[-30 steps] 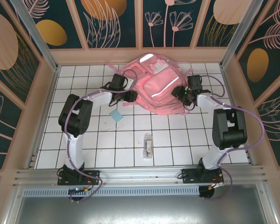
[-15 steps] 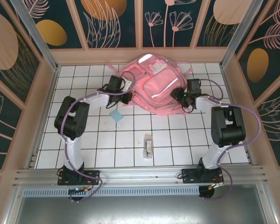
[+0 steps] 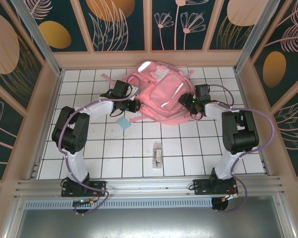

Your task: Pack the student bag

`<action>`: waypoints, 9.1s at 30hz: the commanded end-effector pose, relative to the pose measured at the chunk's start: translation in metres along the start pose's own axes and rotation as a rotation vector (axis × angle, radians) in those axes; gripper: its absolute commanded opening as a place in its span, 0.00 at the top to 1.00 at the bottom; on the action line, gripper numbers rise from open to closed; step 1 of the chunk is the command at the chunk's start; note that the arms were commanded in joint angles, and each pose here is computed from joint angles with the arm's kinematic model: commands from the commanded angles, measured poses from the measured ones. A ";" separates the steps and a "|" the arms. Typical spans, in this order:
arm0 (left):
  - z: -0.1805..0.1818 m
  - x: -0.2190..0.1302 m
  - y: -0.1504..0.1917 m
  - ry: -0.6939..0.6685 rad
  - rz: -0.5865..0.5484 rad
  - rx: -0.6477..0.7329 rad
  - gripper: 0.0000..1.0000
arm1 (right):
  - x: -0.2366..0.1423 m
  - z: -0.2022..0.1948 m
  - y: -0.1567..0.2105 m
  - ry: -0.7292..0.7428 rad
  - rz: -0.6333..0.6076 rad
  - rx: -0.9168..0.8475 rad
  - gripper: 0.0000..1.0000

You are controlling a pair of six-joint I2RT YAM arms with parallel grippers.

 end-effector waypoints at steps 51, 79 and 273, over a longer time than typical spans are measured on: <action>-0.052 -0.043 -0.033 0.063 -0.115 -0.257 0.41 | 0.012 0.006 0.024 -0.009 0.104 -0.042 0.42; -0.009 -0.002 -0.044 0.192 -0.315 -0.728 0.71 | 0.014 0.009 0.029 -0.025 0.103 -0.037 0.42; 0.088 0.012 -0.059 -0.199 -0.474 -0.599 0.71 | -0.049 0.053 0.096 -0.259 0.247 -0.398 1.00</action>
Point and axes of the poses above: each hand's point on the last joint's axis, 136 mm out from that joint toward the fingers, its own x axis out along the fingers, its own z axis along the line the jaws close on, y = z × x, the point moved 1 cm from there along -x, back along the fingers, and after that the axes turned 14 degrees about -x, right-handed, at the moved point
